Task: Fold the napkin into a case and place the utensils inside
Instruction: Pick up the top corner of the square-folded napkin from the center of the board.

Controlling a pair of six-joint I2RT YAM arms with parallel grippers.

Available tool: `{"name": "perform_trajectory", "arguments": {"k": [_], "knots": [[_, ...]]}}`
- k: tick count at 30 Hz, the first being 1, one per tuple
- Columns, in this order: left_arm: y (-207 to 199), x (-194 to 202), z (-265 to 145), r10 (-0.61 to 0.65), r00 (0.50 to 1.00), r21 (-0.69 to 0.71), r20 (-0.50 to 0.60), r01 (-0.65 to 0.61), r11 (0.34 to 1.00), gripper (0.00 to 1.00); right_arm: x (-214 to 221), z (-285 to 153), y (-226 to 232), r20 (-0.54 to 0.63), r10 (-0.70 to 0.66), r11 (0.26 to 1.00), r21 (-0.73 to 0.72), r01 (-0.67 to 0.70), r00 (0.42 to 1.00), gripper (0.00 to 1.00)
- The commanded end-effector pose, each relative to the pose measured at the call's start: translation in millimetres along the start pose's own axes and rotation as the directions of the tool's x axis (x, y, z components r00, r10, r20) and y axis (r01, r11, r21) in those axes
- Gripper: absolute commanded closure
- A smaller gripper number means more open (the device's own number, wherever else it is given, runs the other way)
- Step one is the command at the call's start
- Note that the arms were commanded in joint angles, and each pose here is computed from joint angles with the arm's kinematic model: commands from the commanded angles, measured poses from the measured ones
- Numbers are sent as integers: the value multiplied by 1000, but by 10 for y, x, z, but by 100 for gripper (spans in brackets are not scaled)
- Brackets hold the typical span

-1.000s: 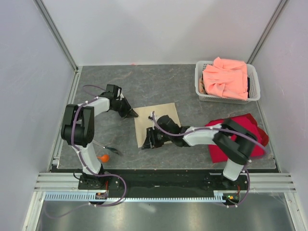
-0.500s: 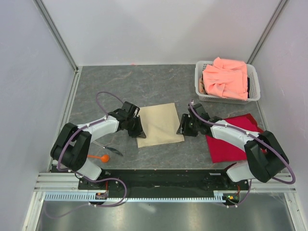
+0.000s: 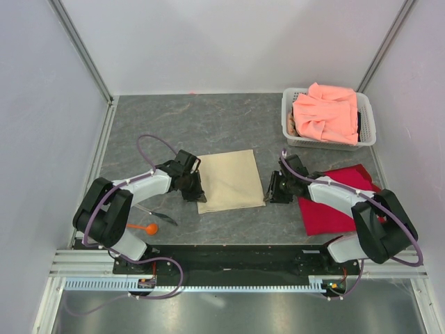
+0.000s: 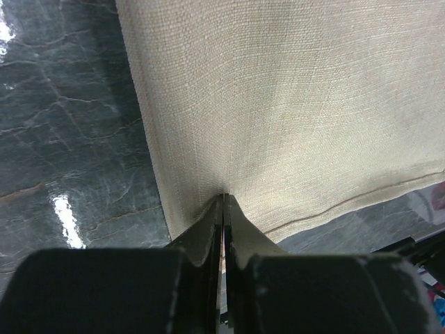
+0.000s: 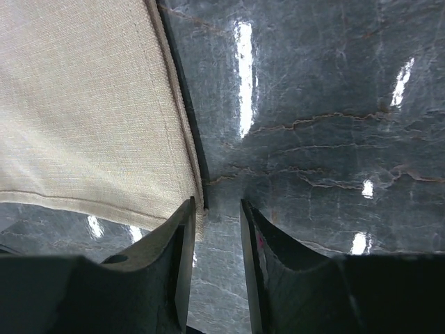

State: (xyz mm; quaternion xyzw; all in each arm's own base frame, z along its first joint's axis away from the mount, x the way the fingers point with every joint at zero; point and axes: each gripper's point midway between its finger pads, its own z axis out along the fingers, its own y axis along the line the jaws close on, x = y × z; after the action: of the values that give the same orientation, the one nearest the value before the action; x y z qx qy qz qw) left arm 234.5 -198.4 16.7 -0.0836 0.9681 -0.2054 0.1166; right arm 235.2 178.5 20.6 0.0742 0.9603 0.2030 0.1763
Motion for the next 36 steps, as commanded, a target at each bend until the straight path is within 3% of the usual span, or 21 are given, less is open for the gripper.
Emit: {"name": "perform_trajectory", "arguments": {"k": [1, 19, 36], "knots": [[-15, -80, -24, 39, 998, 6, 42, -39, 999, 94, 66, -15, 69, -13, 14, 998, -58, -15, 1000, 61], [-52, -78, -32, 34, 999, 23, 38, -35, 999, 94, 170, -126, 227, -14, 39, 982, -184, -41, 999, 57], [-24, -103, -168, 38, 997, -2, 68, -38, 999, 94, 212, -90, 265, -31, 56, 974, -216, -61, 998, 73]]}}
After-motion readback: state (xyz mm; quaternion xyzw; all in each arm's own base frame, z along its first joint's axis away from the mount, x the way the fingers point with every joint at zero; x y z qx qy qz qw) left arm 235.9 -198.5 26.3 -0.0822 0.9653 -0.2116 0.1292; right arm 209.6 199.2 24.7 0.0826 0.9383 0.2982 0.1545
